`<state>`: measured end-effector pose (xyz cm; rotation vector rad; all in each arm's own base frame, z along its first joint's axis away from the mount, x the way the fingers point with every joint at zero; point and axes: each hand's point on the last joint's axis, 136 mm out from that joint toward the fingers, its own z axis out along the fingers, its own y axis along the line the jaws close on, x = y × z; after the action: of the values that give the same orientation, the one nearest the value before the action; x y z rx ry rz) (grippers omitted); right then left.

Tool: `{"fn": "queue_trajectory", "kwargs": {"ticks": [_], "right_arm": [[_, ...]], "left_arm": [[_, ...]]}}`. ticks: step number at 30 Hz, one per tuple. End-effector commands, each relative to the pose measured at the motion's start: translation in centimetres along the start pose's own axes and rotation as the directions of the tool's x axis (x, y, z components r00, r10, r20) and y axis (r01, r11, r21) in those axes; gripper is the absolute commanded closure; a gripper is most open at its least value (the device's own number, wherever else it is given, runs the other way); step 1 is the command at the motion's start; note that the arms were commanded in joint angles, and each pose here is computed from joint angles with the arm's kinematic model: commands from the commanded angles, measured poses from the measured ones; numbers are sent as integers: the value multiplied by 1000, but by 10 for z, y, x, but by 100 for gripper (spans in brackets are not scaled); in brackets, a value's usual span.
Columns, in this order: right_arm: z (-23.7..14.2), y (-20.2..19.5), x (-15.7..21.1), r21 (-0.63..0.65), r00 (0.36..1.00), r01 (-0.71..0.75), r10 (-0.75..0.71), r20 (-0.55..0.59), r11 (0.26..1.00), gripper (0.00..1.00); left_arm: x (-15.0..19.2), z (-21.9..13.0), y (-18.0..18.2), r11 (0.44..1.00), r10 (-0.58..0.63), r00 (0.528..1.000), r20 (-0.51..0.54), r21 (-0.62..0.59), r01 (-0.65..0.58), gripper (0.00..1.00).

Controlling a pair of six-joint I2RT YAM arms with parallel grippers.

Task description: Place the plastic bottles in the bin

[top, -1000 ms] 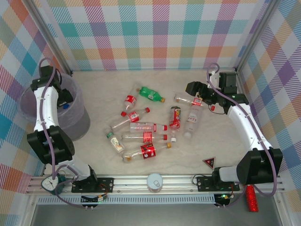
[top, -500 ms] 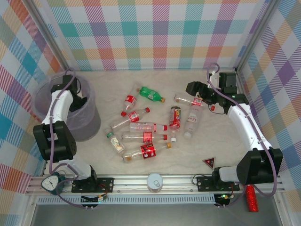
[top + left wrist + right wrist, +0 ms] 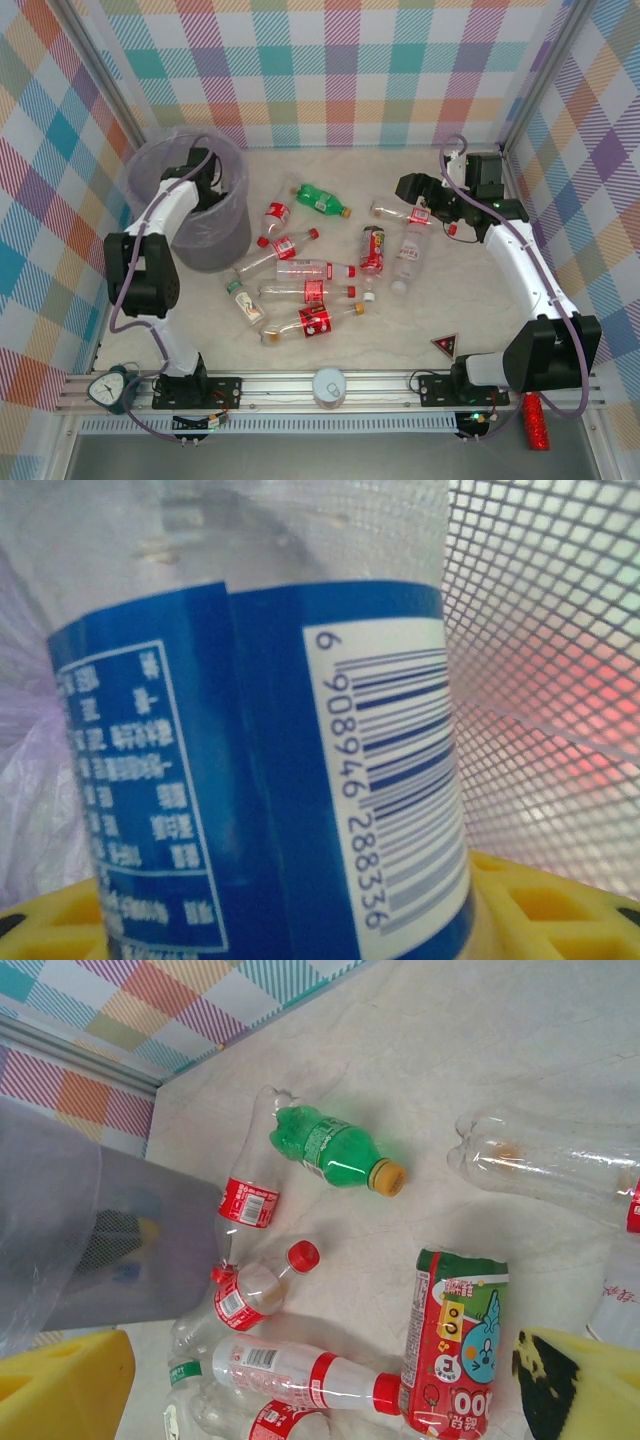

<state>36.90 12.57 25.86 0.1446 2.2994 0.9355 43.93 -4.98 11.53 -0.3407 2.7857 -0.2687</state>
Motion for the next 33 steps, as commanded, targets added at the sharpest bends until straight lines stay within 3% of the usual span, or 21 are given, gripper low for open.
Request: {"fn": "queue_trajectory", "kwargs": {"ticks": [1,10,14,23,28,33], "right_arm": [[-6,5,-3,3,1000,28,-28,13,1000,3],[-1,3,-4,1,1000,23,-23,3,1000,3],[1,2,-3,-1,1000,23,-23,-3,1000,3],[-2,-4,-3,33,1000,25,-25,1,999,3],[-8,-6,-3,53,1000,28,-28,9,998,3],[-13,-17,-4,84,1000,12,-13,13,996,3]], "left_arm": [[-24,-11,-18,999,29,998,53,35,-31,100],[-8,-20,21,997,45,999,-5,-60,-45,100],[-2,-17,24,996,45,999,-23,-72,-47,72],[-6,-28,26,994,51,999,-5,-94,-51,33],[-8,-33,27,993,59,998,7,-104,-58,20],[-13,-43,25,993,61,998,30,-101,-58,17]]}}
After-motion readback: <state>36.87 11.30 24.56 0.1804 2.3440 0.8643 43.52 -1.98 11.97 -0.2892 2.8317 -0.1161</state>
